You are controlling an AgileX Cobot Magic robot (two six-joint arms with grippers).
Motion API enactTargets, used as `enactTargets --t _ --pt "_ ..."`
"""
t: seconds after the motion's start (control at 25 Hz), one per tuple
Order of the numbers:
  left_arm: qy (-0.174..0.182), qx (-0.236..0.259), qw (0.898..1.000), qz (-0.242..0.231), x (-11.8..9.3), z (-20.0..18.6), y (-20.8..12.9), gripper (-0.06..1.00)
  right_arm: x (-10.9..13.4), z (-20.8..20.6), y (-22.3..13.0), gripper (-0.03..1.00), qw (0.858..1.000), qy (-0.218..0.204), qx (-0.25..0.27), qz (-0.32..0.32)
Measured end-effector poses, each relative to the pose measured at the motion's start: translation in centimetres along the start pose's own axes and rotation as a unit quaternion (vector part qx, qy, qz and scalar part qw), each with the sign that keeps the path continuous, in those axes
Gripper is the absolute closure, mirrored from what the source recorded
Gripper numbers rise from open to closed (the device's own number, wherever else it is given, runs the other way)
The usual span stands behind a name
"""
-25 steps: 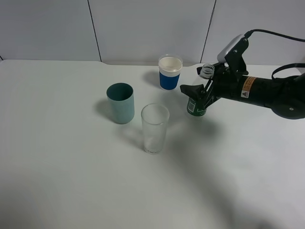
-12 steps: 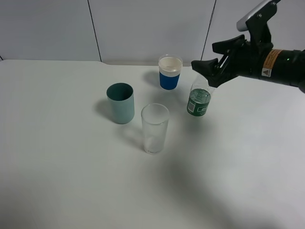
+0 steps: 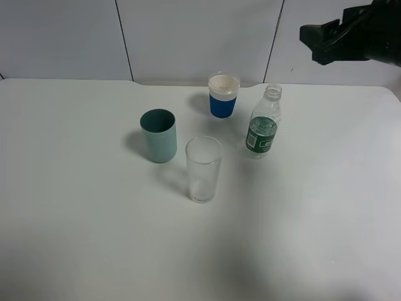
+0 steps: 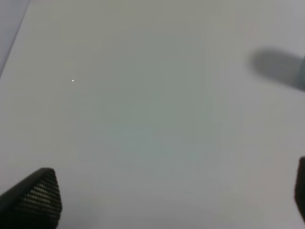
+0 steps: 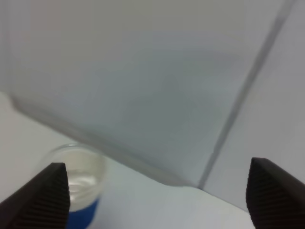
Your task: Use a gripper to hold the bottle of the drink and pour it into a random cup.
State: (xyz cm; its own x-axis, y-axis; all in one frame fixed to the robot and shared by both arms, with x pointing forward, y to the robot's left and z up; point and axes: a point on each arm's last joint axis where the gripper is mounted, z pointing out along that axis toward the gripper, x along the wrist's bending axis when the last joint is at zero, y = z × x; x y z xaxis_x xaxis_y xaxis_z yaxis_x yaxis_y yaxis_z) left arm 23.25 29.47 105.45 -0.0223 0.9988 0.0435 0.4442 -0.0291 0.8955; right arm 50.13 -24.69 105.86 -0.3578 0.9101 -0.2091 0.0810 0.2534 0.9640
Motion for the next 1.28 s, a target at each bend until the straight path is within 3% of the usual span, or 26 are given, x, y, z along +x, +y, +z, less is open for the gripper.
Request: enactTargets --t 0.36,0.6,0.8,1.28 --pt "0.0 0.0 1.0 0.0 0.0 0.0 0.0 -0.05 -2.3 -6.6 3.8 0.23 0.993 -0.116 -0.019 -0.009" --pt "0.0 0.0 1.0 0.0 0.0 0.0 0.0 -0.05 -2.8 -12.0 4.7 0.23 0.984 -0.18 0.008 0.005" --pt "0.0 0.0 1.0 0.0 0.0 0.0 0.0 -0.05 -2.2 -15.0 4.8 0.23 0.979 -0.198 0.019 0.033" --pt "0.0 0.0 1.0 0.0 0.0 0.0 0.0 -0.05 1.3 -24.3 4.7 0.23 0.974 -0.198 -0.046 0.1"
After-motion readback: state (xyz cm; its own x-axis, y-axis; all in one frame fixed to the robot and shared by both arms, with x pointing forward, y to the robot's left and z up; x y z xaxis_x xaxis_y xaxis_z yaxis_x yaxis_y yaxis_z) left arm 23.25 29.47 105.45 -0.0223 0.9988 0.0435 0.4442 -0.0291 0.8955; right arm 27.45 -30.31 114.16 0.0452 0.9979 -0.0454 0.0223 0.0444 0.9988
